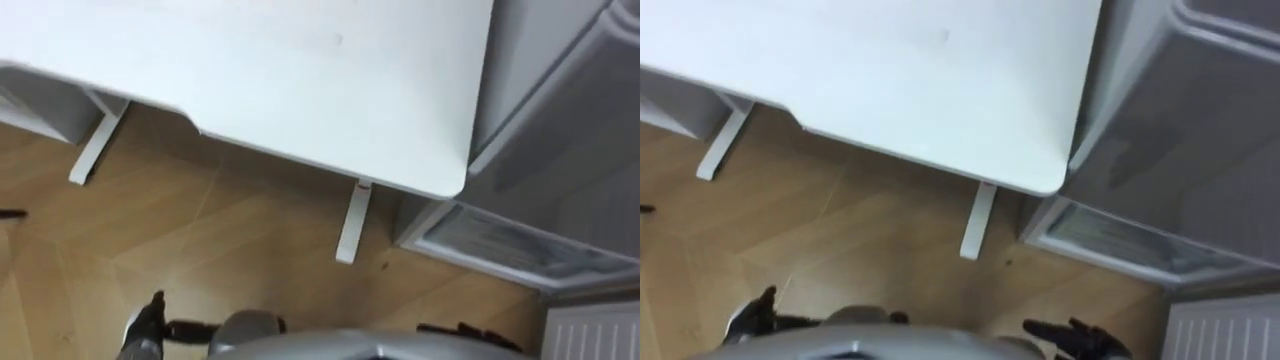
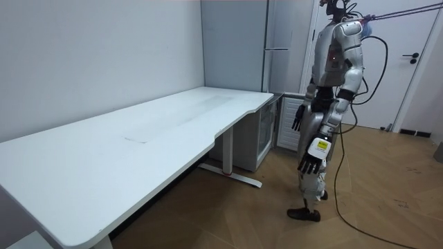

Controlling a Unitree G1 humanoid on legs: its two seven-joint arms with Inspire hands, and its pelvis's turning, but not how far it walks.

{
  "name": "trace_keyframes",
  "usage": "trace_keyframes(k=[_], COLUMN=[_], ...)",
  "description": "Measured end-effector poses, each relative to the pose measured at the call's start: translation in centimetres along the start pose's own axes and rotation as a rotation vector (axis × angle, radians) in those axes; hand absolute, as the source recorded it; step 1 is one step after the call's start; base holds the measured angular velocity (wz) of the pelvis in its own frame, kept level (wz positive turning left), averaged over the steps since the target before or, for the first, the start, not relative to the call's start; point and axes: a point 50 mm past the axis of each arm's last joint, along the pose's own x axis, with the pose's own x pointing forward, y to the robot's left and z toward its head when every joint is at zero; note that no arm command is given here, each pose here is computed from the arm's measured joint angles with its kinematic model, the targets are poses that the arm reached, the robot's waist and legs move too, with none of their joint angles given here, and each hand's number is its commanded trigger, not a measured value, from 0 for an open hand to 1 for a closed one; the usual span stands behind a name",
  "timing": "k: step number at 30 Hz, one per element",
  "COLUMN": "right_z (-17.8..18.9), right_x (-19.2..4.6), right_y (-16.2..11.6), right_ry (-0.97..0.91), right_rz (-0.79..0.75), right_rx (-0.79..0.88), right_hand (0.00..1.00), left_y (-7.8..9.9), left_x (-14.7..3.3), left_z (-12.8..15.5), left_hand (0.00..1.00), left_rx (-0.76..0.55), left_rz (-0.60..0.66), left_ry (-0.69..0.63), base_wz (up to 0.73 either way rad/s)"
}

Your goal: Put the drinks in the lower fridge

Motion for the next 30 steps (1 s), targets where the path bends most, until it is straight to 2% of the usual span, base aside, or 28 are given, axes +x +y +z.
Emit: trace_keyframes(k=[7,15,19,28,30], right_z=[-1.0,-2.9,-3.4,-2.8,-2.5], right_x=[-0.1,-1.1,-1.2,-1.0,-0.9], right_y=[-0.1,-2.2,-2.3,-2.1,-1.9], right_ry=[0.003,0.0,0.007,0.0,-0.011], right_rz=[-0.006,-0.076,-0.089,-0.086,-0.084], right_rx=[0.02,0.178,0.227,0.246,0.241], right_hand=[0.0,0.0,0.0,0.0,0.0], left_y=[0.1,1.3,1.3,0.9,0.8], left_x=[-0.1,-0.2,-0.3,-0.3,-0.3], left_z=[-0.5,-1.8,-2.0,-2.1,-2.1], left_hand=[0.0,0.0,0.0,0.0,0.0], left_rx=[-0.018,-0.126,-0.147,-0.133,-0.096], left_rz=[0.014,0.075,0.08,0.067,0.056], left_ry=[0.019,0.083,0.095,0.098,0.1], base_wz=[-0.27,-0.13,-0.11,-0.02,-0.05])
